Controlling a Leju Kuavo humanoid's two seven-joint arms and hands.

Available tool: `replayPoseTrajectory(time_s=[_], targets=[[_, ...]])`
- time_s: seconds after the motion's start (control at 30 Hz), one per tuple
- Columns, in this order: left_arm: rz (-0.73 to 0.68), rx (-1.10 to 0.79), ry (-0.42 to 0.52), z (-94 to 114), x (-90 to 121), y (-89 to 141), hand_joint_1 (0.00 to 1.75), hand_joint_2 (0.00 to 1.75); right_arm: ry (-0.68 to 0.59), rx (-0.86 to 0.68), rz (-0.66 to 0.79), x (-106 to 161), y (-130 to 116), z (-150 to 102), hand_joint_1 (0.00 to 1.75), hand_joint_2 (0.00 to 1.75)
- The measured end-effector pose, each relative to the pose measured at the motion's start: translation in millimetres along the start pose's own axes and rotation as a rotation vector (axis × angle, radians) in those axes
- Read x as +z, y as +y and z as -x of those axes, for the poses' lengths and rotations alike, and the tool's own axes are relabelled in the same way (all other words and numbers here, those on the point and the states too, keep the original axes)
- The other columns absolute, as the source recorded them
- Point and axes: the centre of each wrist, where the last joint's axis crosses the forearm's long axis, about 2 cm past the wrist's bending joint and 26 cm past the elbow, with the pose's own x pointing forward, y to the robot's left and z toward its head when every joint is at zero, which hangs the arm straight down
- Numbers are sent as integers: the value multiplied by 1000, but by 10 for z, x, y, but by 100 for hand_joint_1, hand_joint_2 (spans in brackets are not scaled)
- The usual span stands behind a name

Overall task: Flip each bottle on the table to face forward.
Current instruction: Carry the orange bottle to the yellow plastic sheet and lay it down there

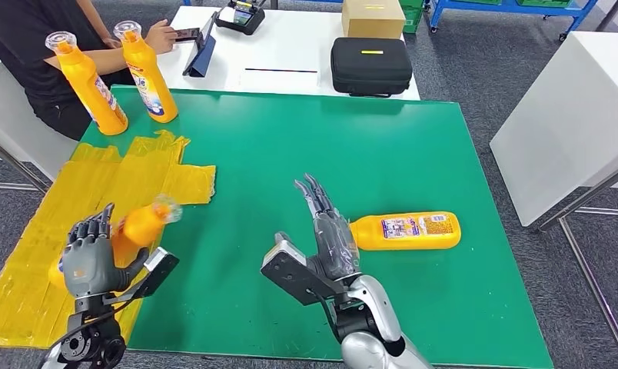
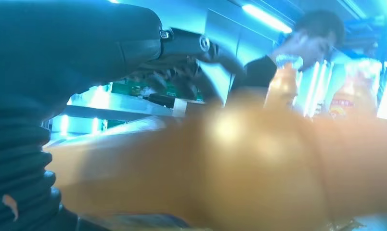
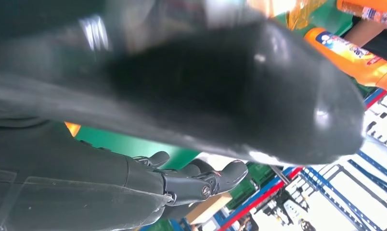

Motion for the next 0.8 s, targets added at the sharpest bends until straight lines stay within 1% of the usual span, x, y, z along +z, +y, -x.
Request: replayPoseTrajectory(time_s=[0.3, 0.6, 0.67, 0.73, 0.8], targets=[[72, -26, -7, 16, 62, -63, 0, 0, 3, -23, -5, 49, -27, 40, 0, 0], [86, 52, 14, 19, 72, -71, 0, 0, 21, 11, 6, 100, -110, 58, 0, 0], [90, 73, 18, 19, 72, -71, 0, 0, 20, 19, 10, 108, -125, 63, 0, 87], [104, 171, 41, 21, 67, -62, 0, 0, 25, 42, 13, 134, -147, 80, 0, 175], [109, 383, 94, 14, 70, -30, 0, 0, 45, 88, 8, 205, -197, 138, 0, 175]])
